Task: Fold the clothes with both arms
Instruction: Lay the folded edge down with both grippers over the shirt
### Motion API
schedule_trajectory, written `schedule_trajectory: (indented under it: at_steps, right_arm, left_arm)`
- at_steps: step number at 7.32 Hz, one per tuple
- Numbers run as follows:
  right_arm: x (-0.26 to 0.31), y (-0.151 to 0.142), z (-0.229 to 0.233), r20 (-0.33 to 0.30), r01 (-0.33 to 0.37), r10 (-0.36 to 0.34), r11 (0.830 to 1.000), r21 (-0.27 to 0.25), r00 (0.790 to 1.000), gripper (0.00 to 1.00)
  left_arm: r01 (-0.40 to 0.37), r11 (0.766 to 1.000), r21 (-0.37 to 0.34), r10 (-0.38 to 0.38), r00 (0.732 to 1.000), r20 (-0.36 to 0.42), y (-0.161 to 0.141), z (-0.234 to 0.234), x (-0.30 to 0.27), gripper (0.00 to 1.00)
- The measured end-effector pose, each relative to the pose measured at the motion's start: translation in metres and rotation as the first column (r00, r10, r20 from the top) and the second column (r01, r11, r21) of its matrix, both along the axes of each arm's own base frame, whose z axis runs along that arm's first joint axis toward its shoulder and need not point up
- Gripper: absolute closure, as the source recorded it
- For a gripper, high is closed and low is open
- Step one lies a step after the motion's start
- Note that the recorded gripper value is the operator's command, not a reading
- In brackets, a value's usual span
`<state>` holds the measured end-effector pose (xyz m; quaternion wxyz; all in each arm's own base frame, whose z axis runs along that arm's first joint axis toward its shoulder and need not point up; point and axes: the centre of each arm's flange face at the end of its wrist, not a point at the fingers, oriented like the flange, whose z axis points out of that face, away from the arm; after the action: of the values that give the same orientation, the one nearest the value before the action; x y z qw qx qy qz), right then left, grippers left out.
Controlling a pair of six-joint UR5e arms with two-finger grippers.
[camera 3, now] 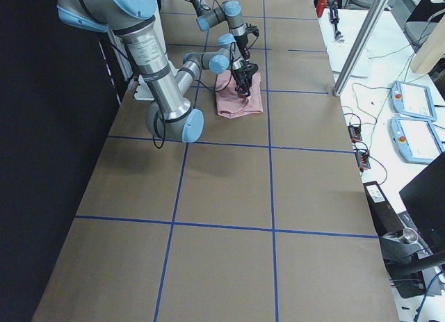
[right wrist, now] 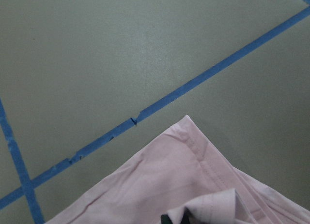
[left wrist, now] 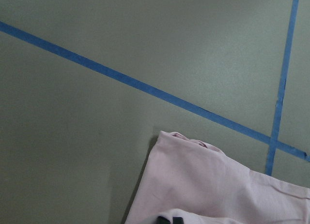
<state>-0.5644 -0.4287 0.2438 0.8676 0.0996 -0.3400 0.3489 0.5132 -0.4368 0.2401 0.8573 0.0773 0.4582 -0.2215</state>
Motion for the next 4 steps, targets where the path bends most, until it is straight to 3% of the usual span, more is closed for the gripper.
schedule_trajectory:
  at_steps: [4]
  right_arm:
    - [-0.0006,-0.0003,0.0049,-0.017,0.017,-0.017,1.000,0.008,1.000,0.87]
  left_arm:
    - [-0.016,1.000,0.021,0.016,1.000,0.010,-0.0001,0.0024,-0.0002,1.00]
